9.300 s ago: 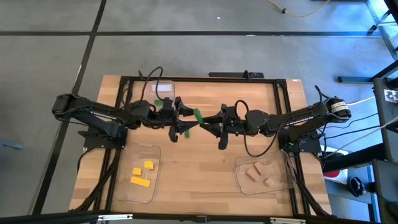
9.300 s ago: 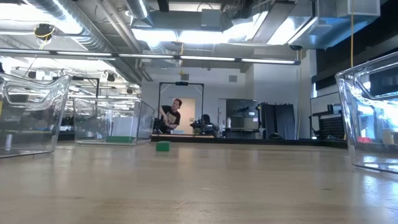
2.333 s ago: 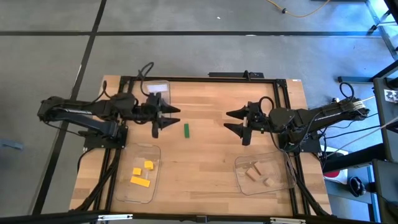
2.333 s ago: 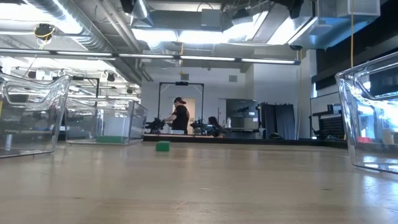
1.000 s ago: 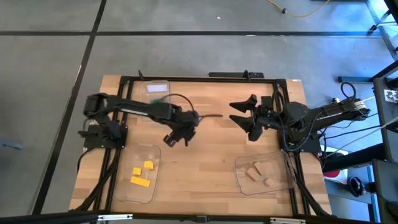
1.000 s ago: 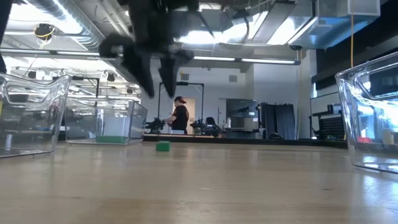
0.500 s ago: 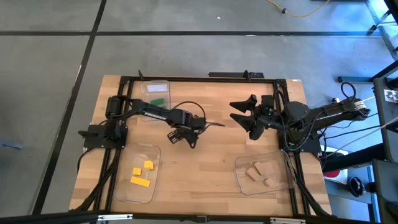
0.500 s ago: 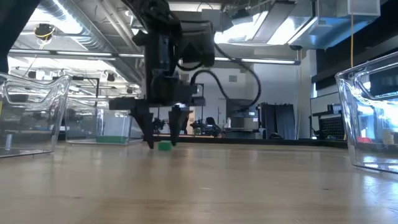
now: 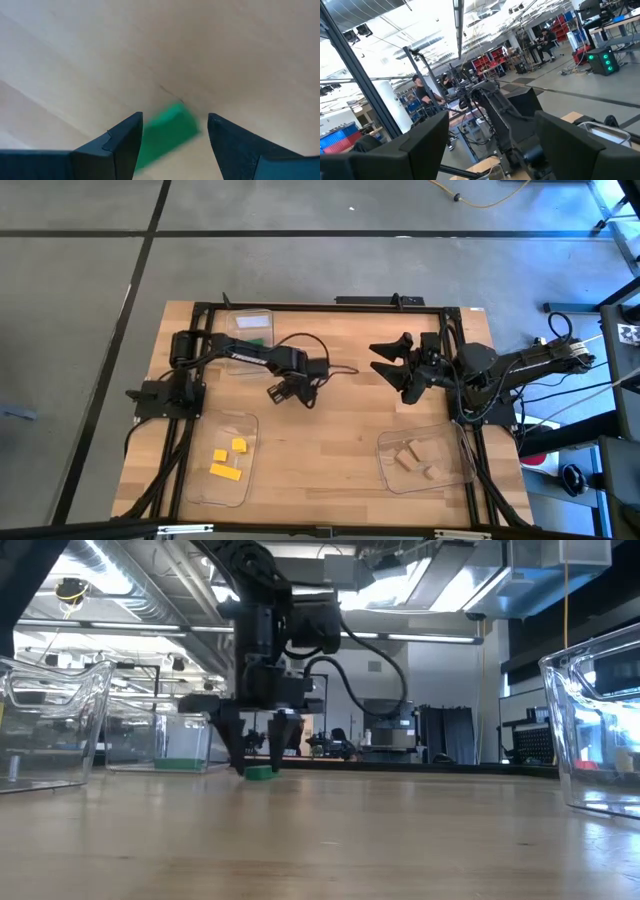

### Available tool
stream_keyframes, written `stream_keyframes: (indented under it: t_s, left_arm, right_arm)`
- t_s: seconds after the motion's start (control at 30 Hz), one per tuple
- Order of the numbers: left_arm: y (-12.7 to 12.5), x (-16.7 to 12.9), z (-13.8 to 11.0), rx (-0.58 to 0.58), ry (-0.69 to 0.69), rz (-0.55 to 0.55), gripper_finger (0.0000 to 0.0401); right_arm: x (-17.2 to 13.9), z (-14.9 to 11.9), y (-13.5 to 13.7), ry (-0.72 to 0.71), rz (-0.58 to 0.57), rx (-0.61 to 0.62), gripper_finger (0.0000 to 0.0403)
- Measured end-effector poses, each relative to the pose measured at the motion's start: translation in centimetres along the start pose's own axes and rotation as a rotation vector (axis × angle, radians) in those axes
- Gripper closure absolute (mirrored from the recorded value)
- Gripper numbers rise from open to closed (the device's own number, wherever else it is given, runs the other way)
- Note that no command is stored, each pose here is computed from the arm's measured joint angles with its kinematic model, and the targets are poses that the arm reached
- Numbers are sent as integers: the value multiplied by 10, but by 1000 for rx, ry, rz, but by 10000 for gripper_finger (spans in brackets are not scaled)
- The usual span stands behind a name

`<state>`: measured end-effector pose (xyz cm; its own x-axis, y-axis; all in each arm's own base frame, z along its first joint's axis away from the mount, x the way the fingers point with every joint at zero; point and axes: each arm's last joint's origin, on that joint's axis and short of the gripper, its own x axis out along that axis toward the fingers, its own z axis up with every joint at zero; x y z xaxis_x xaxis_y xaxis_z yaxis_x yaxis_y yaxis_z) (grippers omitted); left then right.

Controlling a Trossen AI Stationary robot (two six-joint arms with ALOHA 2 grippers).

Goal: Sort & place blocks by color
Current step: Put the green block into the top left transparent bin

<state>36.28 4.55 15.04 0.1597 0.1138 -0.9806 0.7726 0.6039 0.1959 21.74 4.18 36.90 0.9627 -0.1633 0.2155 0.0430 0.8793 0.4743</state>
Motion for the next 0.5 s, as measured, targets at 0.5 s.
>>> stream_keyframes:
  t_s: [0.5]
  left_arm:
    - [0, -6, -15, -111, 84, -18, 187]
  right_arm:
    - [0, -2, -1, 15, -7, -13, 108]
